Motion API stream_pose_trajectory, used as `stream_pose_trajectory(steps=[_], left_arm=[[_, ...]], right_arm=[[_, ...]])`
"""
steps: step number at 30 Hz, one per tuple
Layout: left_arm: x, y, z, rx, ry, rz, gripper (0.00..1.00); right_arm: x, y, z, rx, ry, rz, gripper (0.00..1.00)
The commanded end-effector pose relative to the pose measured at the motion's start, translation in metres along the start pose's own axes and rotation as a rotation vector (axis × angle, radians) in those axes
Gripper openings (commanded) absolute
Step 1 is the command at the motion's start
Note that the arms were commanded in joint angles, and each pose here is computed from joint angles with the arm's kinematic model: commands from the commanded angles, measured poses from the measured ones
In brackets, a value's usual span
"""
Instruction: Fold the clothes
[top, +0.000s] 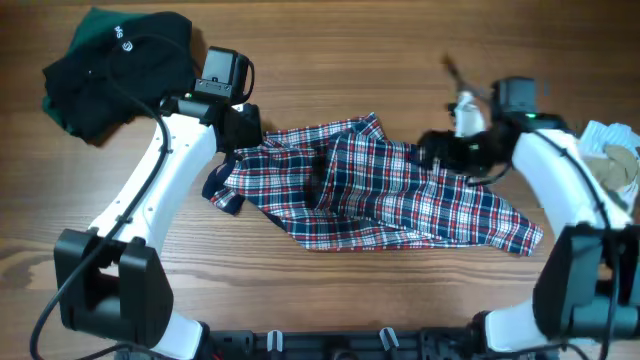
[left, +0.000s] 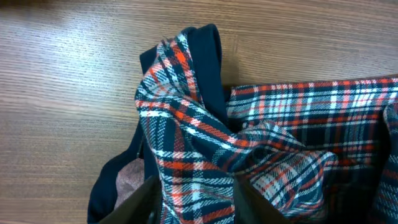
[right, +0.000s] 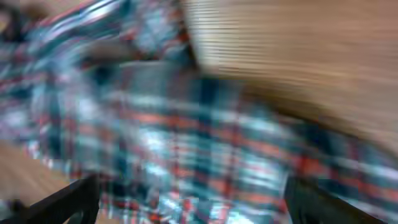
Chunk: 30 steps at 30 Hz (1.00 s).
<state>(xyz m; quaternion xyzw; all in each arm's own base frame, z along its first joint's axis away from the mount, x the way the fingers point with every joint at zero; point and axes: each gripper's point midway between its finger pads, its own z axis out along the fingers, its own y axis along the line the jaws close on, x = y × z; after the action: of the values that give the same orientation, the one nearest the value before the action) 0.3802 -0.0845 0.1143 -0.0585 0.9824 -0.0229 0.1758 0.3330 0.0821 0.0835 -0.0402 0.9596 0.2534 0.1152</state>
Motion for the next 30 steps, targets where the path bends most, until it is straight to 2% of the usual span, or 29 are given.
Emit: stream_pose_trajectory(steps=[1,5,9,13,19,23,27,30], left_arm=[[-0.009,-0.002,0.000,0.017,-0.021,0.010,0.45],[-0.016,-0.002,0.000,0.016,-0.050,-0.008,0.48],[-0.022,0.027,0.000,-0.079,-0.074,-0.113,0.49],[-0.027,0.061,0.000,-0.110,-0.071,-0.216,0.57],[-0.030,0.102,0.000,-0.141,-0.062,-0.323,0.58],[-0.029,0.105,0.000,-0.143,-0.059,-0.330,0.60],[-0.030,0.104,0.000,-0.137,-0.061,-0.331,0.62],[-0.029,0.104,0.000,-0.136,-0.057,-0.330,0.63]], right_arm=[[0.002,0.059,-0.008,0.023,-0.044,-0.292,0.95],[0.016,0.102,0.016,0.276,-0.048,-0.524,0.96],[0.025,0.116,0.032,0.409,-0.062,-0.578,0.99],[0.029,0.120,0.052,0.397,-0.042,-0.557,0.99],[0.037,0.131,0.074,0.425,-0.041,-0.585,0.99],[0.052,0.150,0.081,0.386,-0.043,-0.549,0.99],[0.068,0.176,0.097,0.342,-0.050,-0.605,1.00],[0.073,0.170,0.112,0.401,-0.050,-0.587,1.00]])
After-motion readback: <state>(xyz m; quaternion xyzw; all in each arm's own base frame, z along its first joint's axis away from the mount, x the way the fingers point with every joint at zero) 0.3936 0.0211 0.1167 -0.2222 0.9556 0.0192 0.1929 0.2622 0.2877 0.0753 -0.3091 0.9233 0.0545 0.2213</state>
